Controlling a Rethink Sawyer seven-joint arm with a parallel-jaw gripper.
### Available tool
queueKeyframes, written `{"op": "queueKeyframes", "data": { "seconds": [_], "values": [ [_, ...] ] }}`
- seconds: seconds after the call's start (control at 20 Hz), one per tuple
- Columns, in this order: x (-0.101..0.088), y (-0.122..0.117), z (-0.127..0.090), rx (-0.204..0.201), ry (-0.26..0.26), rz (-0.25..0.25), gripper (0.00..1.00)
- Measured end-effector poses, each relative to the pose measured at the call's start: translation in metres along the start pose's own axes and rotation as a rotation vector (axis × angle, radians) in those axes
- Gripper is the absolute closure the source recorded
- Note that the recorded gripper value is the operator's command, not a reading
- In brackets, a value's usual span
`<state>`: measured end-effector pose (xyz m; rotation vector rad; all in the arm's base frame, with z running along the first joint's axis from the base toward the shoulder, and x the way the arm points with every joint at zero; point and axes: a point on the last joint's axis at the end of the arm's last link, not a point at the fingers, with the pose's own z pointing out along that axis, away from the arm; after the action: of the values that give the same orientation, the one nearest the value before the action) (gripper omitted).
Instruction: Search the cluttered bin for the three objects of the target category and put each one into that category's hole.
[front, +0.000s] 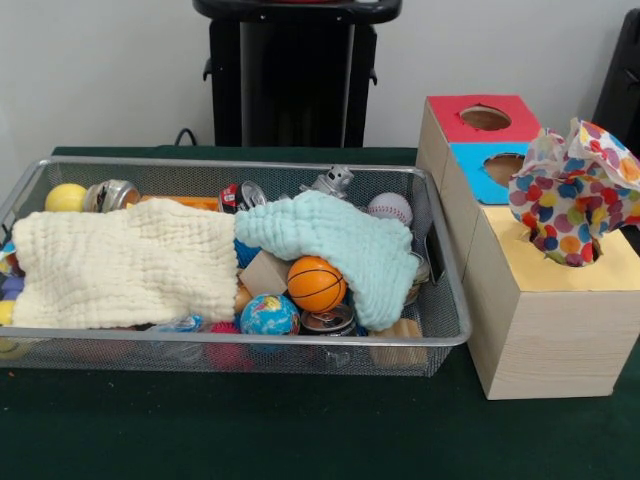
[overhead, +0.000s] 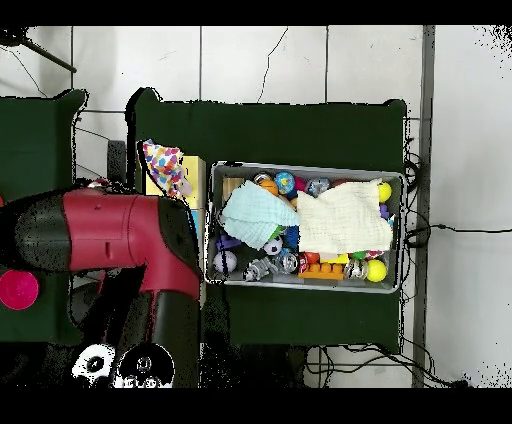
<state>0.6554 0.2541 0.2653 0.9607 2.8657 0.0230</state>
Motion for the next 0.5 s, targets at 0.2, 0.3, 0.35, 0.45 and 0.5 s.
{"op": "queueKeyframes", "data": {
  "seconds": [0.2, 0.3, 0.35, 0.45, 0.5],
  "values": [
    [-0.023, -0.001, -0.002, -0.006, -0.017, 0.017, 1.0],
    [-0.027, 0.0, -0.002, -0.006, -0.019, 0.019, 1.0],
    [-0.035, 0.0, -0.003, -0.008, -0.023, 0.024, 1.0],
    [-0.043, 0.0, -0.004, -0.011, -0.029, 0.029, 1.0],
    [-0.048, 0.0, -0.003, -0.012, -0.032, 0.032, 1.0]
  ]
}}
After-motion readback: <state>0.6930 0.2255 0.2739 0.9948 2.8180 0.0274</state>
